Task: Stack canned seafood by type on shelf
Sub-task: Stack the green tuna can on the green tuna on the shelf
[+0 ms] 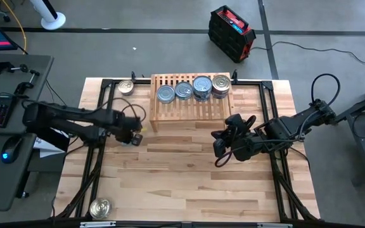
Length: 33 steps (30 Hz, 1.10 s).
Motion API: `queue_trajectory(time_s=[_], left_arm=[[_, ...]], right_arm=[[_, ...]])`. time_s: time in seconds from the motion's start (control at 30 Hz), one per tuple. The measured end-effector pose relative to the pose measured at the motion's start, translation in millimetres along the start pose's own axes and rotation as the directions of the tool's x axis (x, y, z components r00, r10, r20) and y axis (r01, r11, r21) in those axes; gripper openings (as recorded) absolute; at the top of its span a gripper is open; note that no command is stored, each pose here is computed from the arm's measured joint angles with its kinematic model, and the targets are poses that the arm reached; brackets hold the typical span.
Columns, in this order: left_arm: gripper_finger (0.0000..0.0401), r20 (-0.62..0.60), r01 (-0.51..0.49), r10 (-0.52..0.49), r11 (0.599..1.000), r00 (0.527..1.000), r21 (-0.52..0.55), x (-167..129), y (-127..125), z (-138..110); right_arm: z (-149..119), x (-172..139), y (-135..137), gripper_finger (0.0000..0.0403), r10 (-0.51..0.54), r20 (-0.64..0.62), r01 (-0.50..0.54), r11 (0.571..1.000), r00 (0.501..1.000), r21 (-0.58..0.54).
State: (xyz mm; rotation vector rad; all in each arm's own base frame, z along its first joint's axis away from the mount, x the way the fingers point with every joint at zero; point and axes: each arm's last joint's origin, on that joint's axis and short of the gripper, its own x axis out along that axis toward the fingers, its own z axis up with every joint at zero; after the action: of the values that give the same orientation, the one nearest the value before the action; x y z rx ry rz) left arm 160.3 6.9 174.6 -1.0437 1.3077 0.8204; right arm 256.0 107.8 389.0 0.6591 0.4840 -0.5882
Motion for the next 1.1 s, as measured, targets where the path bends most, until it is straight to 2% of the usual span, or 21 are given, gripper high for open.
queue_trajectory(time_s=[0.27, 0.37, 0.43, 0.5, 0.57, 0.7, 0.8, 0.97, 1.1], left_arm=[[0.0000, 0.006, 0.069, -0.070, 0.995, 0.998, 0.069, 8, -26, -45], [0.0000, 0.048, 0.161, -0.168, 0.980, 0.985, 0.112, 8, -38, -57], [0.0000, 0.103, 0.187, -0.203, 0.972, 0.974, 0.140, -1, -44, -62], [0.0000, 0.178, 0.130, -0.155, 0.981, 0.972, 0.141, -12, -43, -60], [0.0000, 0.247, 0.005, -0.040, 0.990, 0.968, 0.138, -21, -36, -55], [0.0000, 0.272, -0.165, 0.119, 0.974, 0.955, 0.154, -23, -21, -42], [0.0000, 0.268, -0.220, 0.171, 0.962, 0.948, 0.165, -16, -15, -32], [0.0000, 0.236, -0.328, 0.299, 0.940, 0.925, 0.092, 7, 0, -19], [0.0000, 0.235, -0.346, 0.327, 0.937, 0.915, 0.043, 16, 1, -14]], right_arm=[[-2, 0, 1, 0.0000, 0.021, -0.053, -0.021, 1.000, 0.998, -0.004], [-2, 0, 1, 0.0000, 0.029, -0.071, -0.029, 1.000, 0.997, -0.003], [-2, 0, 1, 0.0000, 0.030, -0.075, -0.031, 0.999, 0.997, -0.010], [-2, 0, 1, 0.0000, 0.032, -0.076, -0.033, 0.999, 0.997, -0.018], [-1, 1, 1, 0.0000, 0.029, -0.075, -0.030, 0.999, 0.997, -0.017], [-1, 1, 0, 0.0000, 0.027, -0.073, -0.028, 0.999, 0.997, -0.023], [-1, 1, 0, 0.0000, 0.027, -0.072, -0.029, 0.999, 0.997, -0.024], [0, 1, 1, 0.0000, 0.036, -0.069, -0.036, 0.999, 0.997, -0.007], [0, 1, 2, 0.0000, 0.043, -0.066, -0.044, 0.999, 0.997, 0.000]])
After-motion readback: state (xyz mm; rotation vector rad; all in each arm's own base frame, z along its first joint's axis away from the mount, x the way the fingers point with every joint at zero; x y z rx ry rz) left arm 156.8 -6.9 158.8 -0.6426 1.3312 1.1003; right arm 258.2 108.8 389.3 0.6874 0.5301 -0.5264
